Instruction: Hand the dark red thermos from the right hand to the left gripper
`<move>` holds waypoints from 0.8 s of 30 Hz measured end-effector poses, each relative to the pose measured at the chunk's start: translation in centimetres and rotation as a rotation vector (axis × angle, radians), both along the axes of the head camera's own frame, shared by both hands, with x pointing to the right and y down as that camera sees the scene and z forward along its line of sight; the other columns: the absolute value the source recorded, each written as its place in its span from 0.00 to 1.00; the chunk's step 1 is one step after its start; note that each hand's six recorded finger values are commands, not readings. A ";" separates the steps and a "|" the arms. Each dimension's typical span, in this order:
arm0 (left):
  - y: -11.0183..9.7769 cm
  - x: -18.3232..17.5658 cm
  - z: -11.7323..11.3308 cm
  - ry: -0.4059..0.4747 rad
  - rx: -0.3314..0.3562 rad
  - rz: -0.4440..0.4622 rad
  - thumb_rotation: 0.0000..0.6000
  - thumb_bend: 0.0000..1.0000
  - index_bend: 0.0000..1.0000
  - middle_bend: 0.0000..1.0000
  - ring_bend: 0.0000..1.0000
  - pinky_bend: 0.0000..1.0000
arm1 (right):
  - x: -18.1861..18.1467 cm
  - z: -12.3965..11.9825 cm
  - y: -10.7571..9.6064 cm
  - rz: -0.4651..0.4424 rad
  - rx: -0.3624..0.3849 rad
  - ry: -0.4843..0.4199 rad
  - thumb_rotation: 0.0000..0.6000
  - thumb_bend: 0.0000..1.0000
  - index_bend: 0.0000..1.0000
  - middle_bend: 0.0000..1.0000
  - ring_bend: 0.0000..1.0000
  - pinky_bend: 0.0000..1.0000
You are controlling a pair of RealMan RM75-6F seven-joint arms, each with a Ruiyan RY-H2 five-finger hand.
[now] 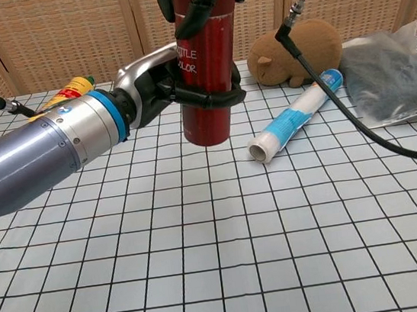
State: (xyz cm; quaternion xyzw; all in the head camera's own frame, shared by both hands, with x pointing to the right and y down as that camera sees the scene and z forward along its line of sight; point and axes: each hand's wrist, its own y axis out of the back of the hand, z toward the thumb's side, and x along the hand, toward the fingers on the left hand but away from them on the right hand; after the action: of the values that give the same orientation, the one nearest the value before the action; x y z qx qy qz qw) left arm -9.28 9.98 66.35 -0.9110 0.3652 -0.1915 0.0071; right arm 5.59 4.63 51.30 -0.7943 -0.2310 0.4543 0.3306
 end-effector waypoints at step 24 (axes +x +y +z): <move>-0.1 -1.2 0.3 -0.018 -0.001 -0.044 1.00 0.37 0.77 0.57 0.50 0.45 | 3.2 -5.3 -1.1 0.043 0.052 -0.154 1.00 0.00 0.00 0.00 0.00 0.00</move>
State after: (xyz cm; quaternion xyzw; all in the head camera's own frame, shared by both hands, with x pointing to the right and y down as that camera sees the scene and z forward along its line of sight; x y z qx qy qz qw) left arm -10.52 9.93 66.67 -0.9010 0.3850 -0.1999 0.0056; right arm 8.77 3.48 45.97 -0.8128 -0.2845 0.3929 0.3225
